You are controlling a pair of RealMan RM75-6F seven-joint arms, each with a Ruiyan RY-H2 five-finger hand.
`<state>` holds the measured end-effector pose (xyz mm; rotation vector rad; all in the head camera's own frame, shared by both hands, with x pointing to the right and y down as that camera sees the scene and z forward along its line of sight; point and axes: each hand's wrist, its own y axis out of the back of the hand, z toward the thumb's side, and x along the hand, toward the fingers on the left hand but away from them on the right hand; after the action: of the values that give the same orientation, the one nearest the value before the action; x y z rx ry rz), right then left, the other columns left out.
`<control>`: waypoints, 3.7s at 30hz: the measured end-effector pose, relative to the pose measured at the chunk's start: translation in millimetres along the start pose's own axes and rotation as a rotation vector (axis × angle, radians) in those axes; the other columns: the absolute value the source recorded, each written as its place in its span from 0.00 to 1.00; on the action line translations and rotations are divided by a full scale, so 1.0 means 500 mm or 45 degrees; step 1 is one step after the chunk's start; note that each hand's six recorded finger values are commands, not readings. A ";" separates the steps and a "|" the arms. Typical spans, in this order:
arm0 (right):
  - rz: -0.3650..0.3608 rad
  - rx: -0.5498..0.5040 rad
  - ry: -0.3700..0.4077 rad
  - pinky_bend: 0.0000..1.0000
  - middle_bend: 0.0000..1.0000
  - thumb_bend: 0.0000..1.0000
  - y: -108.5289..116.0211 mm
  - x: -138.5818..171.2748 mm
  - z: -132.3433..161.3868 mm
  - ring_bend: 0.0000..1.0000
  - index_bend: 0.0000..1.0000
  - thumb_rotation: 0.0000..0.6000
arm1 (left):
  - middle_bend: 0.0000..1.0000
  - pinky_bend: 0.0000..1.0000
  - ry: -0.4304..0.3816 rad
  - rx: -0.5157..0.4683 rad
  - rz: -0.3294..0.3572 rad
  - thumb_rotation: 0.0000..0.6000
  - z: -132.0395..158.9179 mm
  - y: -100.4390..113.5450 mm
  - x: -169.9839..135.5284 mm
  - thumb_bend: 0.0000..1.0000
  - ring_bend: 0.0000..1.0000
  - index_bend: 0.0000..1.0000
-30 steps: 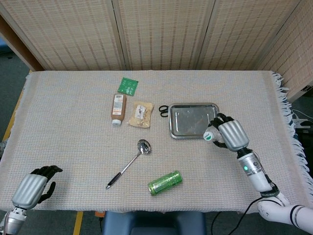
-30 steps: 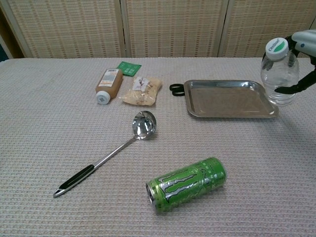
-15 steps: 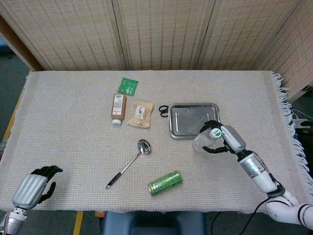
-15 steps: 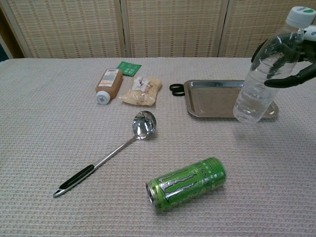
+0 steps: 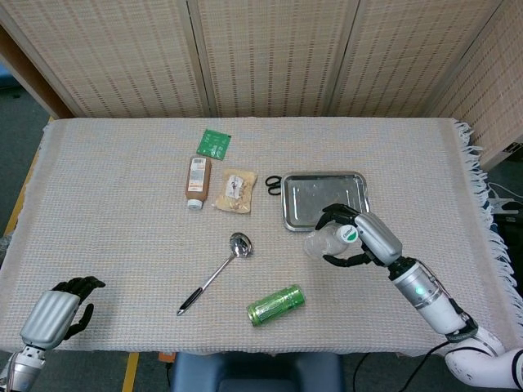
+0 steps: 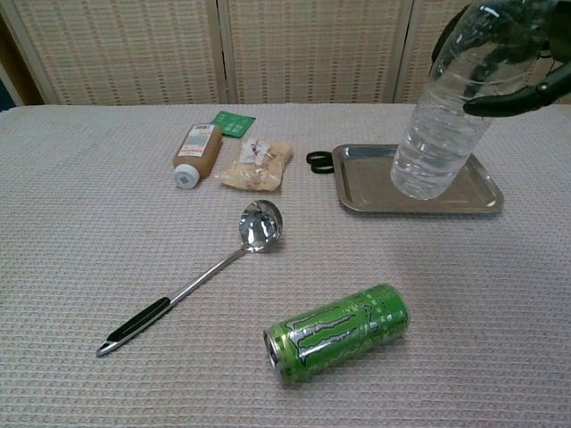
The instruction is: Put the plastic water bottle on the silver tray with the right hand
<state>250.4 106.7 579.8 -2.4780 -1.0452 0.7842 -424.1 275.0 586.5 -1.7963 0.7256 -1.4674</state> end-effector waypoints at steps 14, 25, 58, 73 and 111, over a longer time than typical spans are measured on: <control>0.038 0.098 -0.298 0.40 0.47 0.00 -0.004 -0.021 -0.196 0.19 0.67 1.00 | 0.28 0.39 0.009 -0.004 -0.005 1.00 -0.004 -0.001 0.002 0.58 0.27 0.30; 0.028 0.042 -0.078 0.40 0.47 0.00 -0.001 -0.018 -0.070 0.19 0.67 1.00 | 0.28 0.39 0.002 -0.004 0.001 1.00 -0.001 0.000 0.000 0.58 0.27 0.30; -0.119 0.008 -0.230 0.40 0.47 0.00 0.004 -0.202 -0.280 0.20 0.65 1.00 | 0.28 0.39 0.008 0.012 -0.051 1.00 0.000 -0.019 0.009 0.58 0.27 0.30; -0.073 0.014 -0.217 0.18 0.11 0.00 0.000 -0.209 -0.300 0.00 0.15 1.00 | 0.28 0.39 0.010 0.019 -0.060 1.00 0.001 -0.023 0.011 0.58 0.27 0.30; -0.236 0.901 -0.426 0.07 0.00 0.00 0.045 0.157 -0.232 0.00 0.00 1.00 | 0.28 0.39 0.007 0.003 -0.055 1.00 -0.003 -0.018 0.011 0.58 0.27 0.30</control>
<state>378.3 138.4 632.4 -1.6684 -0.8756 1.2708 -424.7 276.0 597.1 -1.8169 0.6913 -1.5015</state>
